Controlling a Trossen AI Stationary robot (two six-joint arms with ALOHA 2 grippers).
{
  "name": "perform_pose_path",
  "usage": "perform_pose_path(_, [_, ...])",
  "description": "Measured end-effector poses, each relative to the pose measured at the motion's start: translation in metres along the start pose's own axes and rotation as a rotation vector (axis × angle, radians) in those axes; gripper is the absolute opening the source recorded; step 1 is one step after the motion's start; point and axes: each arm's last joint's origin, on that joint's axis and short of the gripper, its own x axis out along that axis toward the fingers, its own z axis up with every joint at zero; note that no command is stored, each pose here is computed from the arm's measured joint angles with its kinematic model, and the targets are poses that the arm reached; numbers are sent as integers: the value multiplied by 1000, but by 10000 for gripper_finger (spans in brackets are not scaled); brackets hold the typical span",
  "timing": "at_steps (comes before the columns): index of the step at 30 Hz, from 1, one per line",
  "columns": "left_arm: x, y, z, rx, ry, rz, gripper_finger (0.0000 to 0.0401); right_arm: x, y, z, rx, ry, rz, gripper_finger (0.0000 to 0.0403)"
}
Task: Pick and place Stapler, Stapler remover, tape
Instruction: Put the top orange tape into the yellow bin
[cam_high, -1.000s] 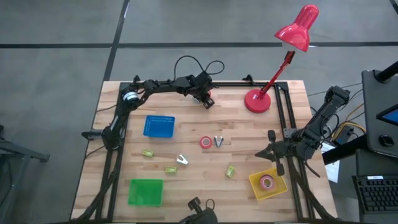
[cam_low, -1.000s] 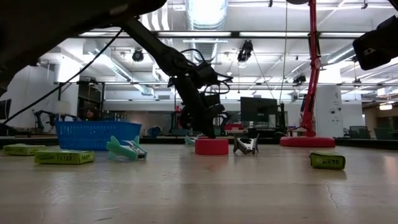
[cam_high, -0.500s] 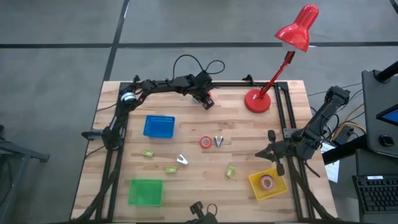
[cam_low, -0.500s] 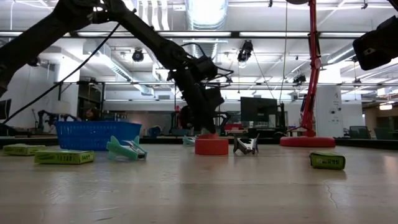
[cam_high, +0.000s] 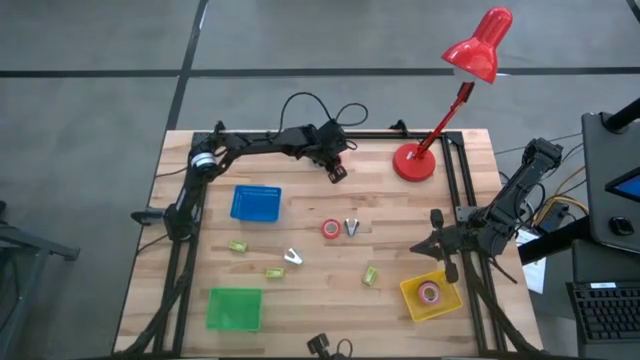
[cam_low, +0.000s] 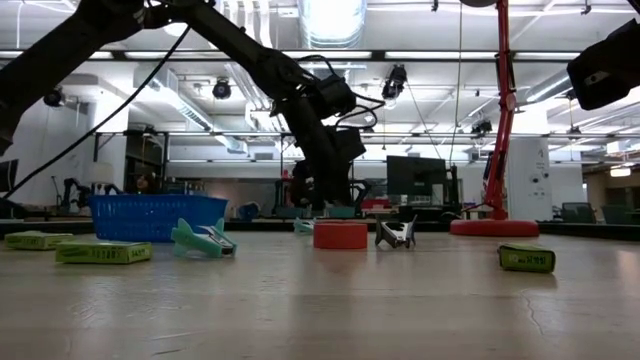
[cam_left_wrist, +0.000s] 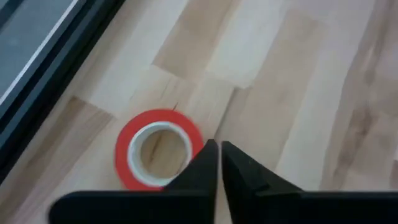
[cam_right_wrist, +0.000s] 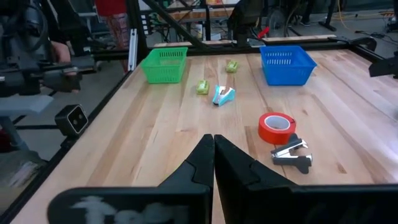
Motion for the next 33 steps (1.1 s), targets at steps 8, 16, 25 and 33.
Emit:
perform_pose_path(8, [2,1,-5,31,41,16,211,0,0,0,-3,-1,0,9])
perform_pose_path(16, [19,4,-21,239,86,24,275,0,0,-1,-3,0,0,9])
perform_pose_path(25, [27,3,-26,344,96,52,225,0,0,-1,-7,-1,0,9])
perform_pose_path(33, [29,3,-25,378,85,53,58,0,0,-1,-10,-1,0,9])
